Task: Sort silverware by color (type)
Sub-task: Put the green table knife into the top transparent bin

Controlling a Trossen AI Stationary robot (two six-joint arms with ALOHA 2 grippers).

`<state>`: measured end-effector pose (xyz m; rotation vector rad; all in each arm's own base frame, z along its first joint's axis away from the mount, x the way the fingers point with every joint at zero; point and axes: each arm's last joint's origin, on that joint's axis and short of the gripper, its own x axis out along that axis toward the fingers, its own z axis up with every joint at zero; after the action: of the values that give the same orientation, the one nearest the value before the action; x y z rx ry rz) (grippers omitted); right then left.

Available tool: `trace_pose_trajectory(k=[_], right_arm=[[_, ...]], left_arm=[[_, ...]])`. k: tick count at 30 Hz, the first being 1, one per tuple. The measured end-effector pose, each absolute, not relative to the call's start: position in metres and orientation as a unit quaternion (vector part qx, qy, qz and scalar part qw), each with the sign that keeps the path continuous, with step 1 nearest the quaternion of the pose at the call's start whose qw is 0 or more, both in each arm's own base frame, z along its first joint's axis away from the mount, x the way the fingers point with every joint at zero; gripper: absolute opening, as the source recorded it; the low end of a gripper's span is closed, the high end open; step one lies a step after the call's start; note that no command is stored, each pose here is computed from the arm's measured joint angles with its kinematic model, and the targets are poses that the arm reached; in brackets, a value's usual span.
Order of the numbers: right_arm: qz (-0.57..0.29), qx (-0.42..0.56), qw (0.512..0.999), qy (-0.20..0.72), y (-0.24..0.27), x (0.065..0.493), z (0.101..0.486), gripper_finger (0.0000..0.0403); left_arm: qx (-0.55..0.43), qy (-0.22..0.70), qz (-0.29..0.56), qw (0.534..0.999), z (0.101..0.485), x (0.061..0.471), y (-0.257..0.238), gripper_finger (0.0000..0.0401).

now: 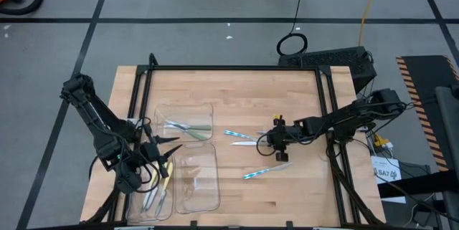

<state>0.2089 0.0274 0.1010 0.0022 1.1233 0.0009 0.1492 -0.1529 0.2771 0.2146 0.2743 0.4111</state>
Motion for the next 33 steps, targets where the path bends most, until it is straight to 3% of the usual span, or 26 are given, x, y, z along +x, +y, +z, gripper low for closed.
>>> trace_pose_trajectory(k=[33], right_arm=[[0.067, 0.028, 0.862, 0.502, 0.044, 0.201, 0.122, 0.0063]], left_arm=[[0.061, 0.165, 0.234, 0.956, 0.275, 0.169, -0.134, 0.0122]])
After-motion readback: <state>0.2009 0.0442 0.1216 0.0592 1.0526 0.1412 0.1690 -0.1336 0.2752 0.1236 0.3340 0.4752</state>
